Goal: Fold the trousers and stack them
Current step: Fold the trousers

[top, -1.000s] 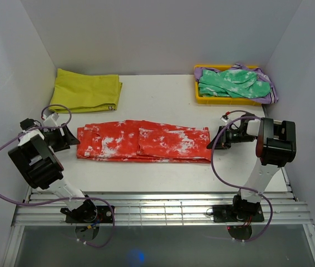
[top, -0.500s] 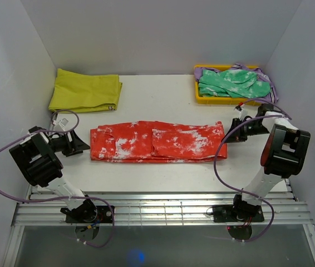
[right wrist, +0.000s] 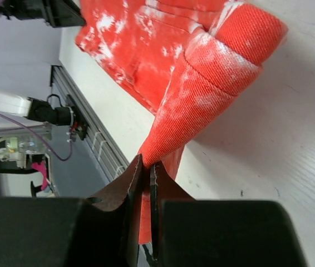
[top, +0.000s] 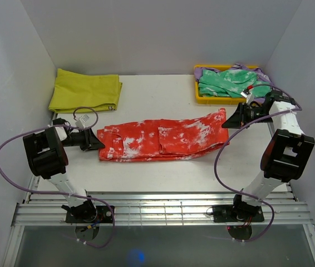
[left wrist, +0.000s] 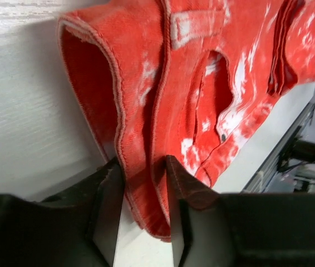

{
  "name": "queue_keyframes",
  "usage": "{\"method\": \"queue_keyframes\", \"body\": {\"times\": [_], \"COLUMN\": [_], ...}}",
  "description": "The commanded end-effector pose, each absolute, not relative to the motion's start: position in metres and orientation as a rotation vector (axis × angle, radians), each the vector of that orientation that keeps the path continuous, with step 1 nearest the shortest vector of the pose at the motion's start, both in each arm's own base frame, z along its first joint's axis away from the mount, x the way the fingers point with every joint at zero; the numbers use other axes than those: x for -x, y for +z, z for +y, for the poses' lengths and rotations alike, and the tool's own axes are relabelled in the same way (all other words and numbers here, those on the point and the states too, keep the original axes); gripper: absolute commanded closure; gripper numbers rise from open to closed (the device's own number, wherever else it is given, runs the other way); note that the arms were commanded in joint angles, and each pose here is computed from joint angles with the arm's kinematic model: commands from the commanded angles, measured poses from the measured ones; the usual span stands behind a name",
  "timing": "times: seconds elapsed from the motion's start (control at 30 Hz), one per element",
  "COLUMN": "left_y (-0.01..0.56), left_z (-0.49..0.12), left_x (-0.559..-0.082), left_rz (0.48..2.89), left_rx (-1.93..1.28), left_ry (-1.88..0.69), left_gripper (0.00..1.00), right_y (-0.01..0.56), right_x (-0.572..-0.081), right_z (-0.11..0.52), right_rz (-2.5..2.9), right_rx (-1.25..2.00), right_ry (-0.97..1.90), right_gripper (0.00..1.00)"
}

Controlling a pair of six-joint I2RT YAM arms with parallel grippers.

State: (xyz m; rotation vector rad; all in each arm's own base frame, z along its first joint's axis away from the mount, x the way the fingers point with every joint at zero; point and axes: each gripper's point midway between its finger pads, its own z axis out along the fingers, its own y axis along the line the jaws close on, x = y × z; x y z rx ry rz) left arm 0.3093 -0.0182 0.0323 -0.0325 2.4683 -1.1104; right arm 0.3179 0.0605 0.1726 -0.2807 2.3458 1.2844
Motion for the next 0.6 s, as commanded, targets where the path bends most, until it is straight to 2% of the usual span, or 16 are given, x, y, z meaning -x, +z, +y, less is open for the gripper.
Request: {"method": "queue_keyframes", "body": {"times": [0.0, 0.03, 0.07, 0.2, 0.4, 0.57], "left_y": [0.036, 0.038, 0.037, 0.034, 0.028, 0.025], "left_z": [-0.036, -0.040, -0.044, -0.066, -0.083, -0.086], "left_x": [-0.315, -0.315, -0.314, -0.310, -0.304, -0.307], "left_rz": [2.434, 2.428, 2.433, 2.461, 2.480, 2.487], "left_rx": [-0.010, -0.030, -0.039, -0.095, -0.119, -0.115], "left_ry": [-1.154, -1.163, -1.168, -1.188, -1.199, -1.205], "left_gripper": [0.62, 0.65, 0.74, 1.00, 1.00, 1.00], "right_y": [0.230, 0.236, 0.241, 0.254, 0.278, 0.270], "right_x": [-0.321, -0.325, -0.325, -0.332, -0.336, -0.332], "right_z": [0.076, 0.078, 0.086, 0.112, 0.182, 0.245], "right_rz": [2.170, 2.139, 2.147, 2.107, 2.047, 2.073], "right_rx": [0.257, 0.288, 0.268, 0.288, 0.384, 0.450], "right_ry": [1.425, 1.405, 1.431, 1.440, 1.424, 1.458], "right_gripper": [0.92, 0.92, 0.92, 0.92, 0.92, 0.92]}}
